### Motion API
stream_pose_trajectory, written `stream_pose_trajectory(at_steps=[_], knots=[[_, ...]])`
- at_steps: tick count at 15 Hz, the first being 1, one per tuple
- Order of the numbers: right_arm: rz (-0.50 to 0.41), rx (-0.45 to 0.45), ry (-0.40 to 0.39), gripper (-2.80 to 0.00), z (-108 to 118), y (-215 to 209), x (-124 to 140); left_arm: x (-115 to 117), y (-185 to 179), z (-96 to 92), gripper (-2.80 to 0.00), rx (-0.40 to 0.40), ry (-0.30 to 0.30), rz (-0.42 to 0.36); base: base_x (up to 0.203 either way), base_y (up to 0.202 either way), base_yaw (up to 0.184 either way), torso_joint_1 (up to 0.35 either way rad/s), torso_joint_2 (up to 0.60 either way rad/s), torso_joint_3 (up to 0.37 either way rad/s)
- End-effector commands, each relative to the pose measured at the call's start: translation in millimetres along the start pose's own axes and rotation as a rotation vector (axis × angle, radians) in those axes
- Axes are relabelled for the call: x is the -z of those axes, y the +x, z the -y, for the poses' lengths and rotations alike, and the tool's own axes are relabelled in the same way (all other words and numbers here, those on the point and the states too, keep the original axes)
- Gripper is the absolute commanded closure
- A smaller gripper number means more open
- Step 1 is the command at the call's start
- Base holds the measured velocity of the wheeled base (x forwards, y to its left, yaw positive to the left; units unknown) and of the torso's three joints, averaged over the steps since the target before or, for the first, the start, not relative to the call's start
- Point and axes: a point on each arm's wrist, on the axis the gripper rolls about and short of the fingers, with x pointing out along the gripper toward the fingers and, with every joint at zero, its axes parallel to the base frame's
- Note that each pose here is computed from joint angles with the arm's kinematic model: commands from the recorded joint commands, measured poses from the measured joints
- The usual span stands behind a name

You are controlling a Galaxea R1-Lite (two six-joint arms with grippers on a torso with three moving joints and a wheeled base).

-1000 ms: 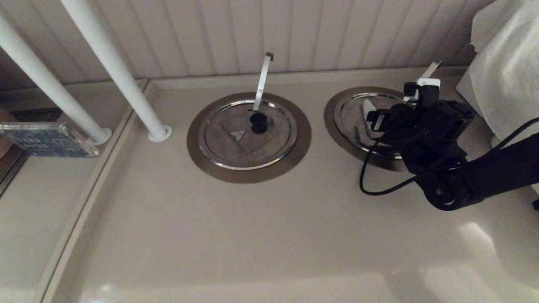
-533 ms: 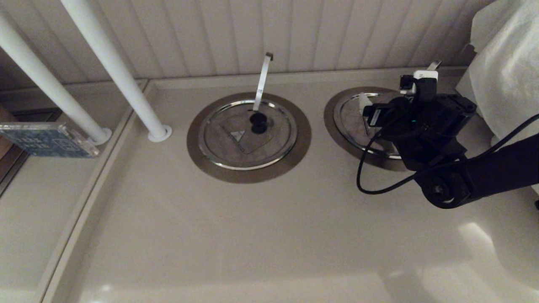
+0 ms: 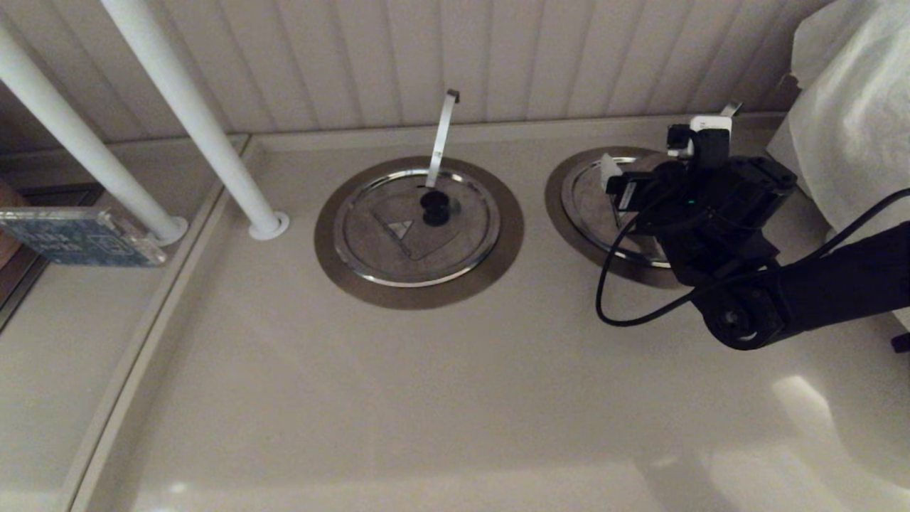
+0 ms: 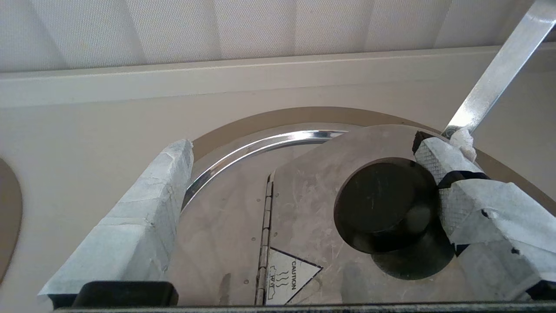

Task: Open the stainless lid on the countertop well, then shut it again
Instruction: Open the lid

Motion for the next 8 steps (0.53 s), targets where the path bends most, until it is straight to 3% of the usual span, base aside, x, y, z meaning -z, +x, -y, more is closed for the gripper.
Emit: stream_pose_trajectory(at_steps=[1, 8], knots=[[-0.017, -0.007, -0.016, -2.8, -4, 1, 11, 0, 0, 0.0, 0.0, 0.0, -0.001, 0.002, 0.0, 0.0, 0.0, 0.0, 0.0, 0.0], [-0.024, -0.005, -0.038, -2.8, -14, 1, 16, 0, 0, 0.0, 0.0, 0.0, 0.001, 0.002, 0.0, 0.0, 0.0, 0.0, 0.0, 0.0]])
